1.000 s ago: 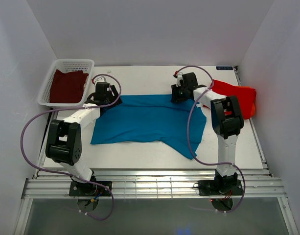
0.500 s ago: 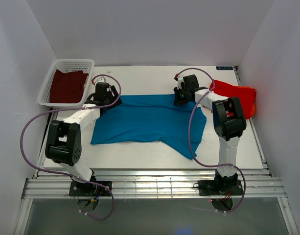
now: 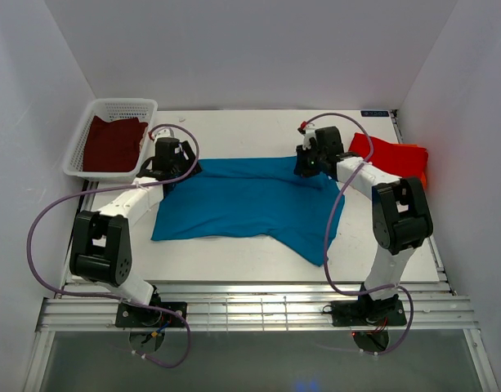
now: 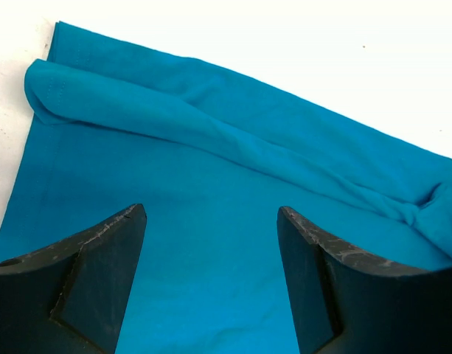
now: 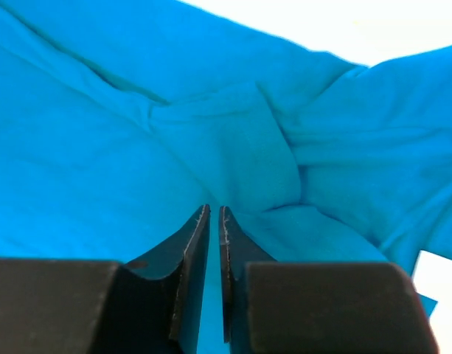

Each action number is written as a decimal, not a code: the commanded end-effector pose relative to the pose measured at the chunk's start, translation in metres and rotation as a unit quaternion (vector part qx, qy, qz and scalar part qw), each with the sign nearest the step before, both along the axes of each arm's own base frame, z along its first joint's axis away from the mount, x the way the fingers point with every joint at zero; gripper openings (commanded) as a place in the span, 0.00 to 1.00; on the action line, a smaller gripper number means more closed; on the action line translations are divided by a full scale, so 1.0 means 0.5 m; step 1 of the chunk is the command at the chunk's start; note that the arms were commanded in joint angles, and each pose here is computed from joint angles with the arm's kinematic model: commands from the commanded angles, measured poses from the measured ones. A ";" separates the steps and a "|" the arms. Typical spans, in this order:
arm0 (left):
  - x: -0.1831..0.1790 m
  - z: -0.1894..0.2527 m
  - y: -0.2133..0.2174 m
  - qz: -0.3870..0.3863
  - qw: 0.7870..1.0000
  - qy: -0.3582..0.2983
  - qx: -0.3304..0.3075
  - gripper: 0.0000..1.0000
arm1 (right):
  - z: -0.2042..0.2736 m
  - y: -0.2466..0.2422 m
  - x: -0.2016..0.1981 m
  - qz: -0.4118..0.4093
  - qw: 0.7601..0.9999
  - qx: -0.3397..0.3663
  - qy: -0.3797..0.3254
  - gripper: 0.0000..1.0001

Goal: Fold and stack the t-shirts
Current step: Fold the tshirt

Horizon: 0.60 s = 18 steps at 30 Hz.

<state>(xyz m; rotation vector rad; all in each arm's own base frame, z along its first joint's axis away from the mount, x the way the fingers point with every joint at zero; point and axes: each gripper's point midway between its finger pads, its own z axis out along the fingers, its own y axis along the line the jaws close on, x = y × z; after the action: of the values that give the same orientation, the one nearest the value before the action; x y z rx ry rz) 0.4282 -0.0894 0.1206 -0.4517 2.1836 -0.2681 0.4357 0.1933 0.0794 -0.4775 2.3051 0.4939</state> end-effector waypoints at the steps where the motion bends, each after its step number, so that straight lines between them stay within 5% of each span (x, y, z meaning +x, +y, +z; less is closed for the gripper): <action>1: -0.003 0.046 0.000 0.003 0.999 -0.029 -0.019 0.82 | 0.040 -0.002 0.026 -0.017 0.999 0.014 -0.045 0.18; 6: -0.009 0.050 -0.002 0.002 0.999 -0.029 -0.023 0.82 | 0.039 0.000 0.075 -0.037 0.998 0.011 -0.045 0.35; 18: 0.002 0.061 0.012 0.014 0.999 -0.034 -0.003 0.82 | -0.009 0.026 0.155 -0.023 0.999 0.007 -0.021 0.39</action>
<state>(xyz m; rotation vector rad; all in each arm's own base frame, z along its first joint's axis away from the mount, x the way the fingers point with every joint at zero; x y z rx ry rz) 0.4237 -0.0879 0.1237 -0.4698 2.1767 -0.2708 0.5002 0.2046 0.0609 -0.4191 2.2975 0.4622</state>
